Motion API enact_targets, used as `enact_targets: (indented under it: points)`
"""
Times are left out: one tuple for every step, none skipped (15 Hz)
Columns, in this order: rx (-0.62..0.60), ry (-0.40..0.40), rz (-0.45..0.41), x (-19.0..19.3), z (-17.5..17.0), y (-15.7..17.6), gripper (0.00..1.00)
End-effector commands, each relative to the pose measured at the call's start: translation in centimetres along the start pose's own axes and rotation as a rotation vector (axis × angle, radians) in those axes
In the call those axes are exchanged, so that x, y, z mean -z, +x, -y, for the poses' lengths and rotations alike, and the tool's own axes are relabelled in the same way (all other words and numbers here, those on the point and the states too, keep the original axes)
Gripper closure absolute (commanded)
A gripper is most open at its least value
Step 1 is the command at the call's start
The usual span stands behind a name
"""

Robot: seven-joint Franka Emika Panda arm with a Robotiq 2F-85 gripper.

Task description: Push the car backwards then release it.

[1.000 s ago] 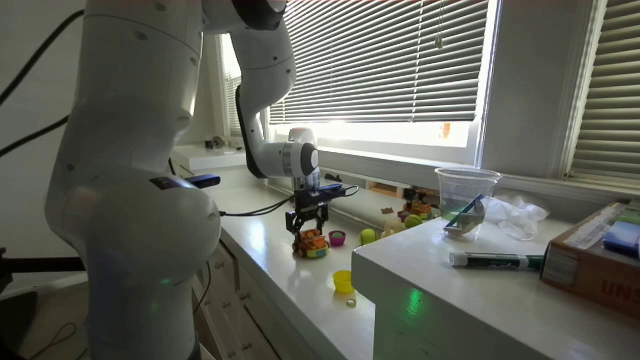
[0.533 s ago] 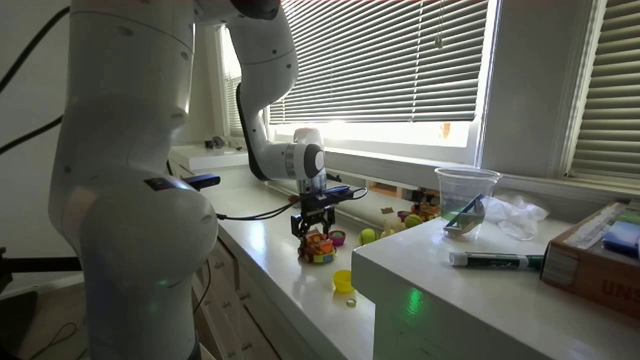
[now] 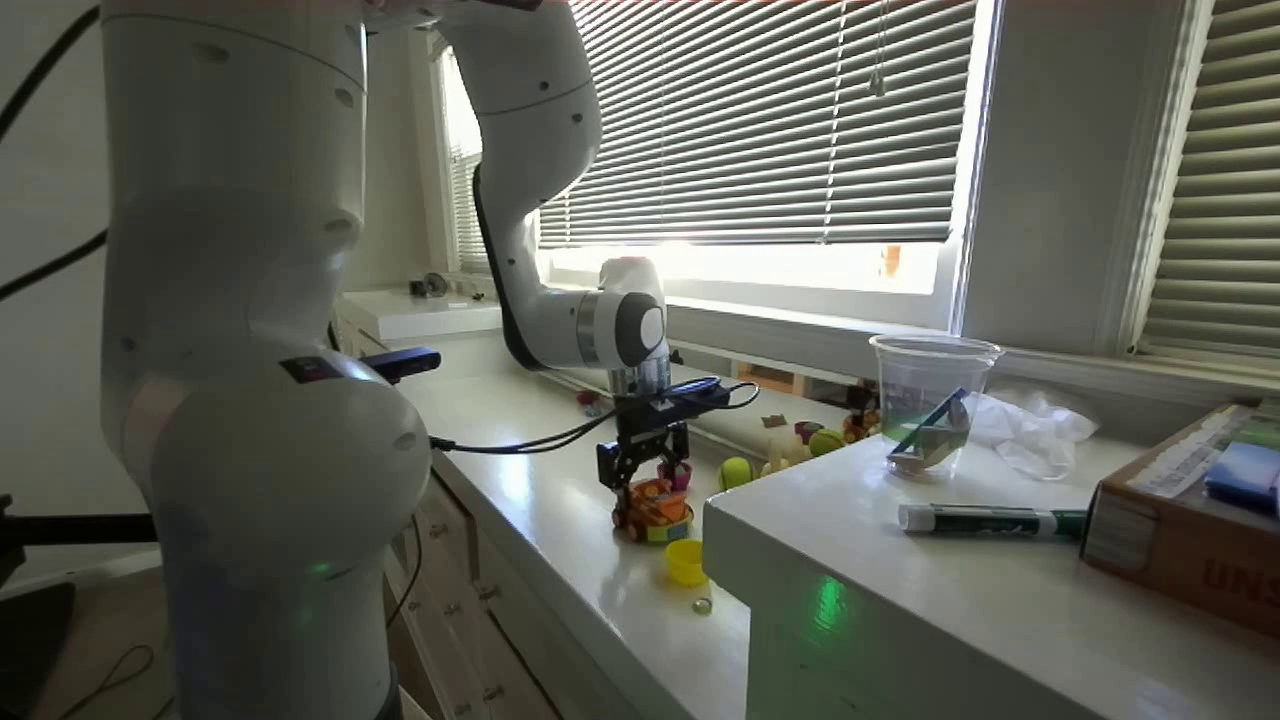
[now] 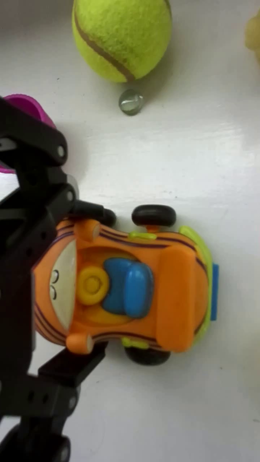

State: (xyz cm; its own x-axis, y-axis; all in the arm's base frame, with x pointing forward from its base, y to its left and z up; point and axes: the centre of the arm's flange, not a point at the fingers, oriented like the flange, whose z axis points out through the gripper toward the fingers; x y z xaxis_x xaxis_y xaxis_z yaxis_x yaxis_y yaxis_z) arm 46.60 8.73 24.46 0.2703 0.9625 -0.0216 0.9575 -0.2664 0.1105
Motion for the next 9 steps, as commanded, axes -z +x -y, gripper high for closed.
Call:
enact_targets:
  points:
    - [-0.003,0.025,-0.009,-1.5,1.9,-3.2,0.39]
    - [-0.002,0.02,-0.013,-1.6,1.9,-3.6,0.39]
    - [-0.004,0.023,-0.016,-1.6,2.0,-4.0,0.39]
    - [-0.005,0.015,-0.015,-1.6,2.0,-4.3,0.39]
    - [-0.006,0.014,-0.018,-1.7,2.1,-4.6,0.39]
    - [-0.005,0.016,-0.019,-1.6,2.1,-4.8,0.39]
    - [-0.002,0.013,-0.022,-1.7,2.2,-5.1,0.39]
    - [-0.002,0.01,-0.021,-1.7,2.3,-5.4,0.39]
    - [-0.004,0.01,-0.023,-1.7,2.4,-5.7,0.39]
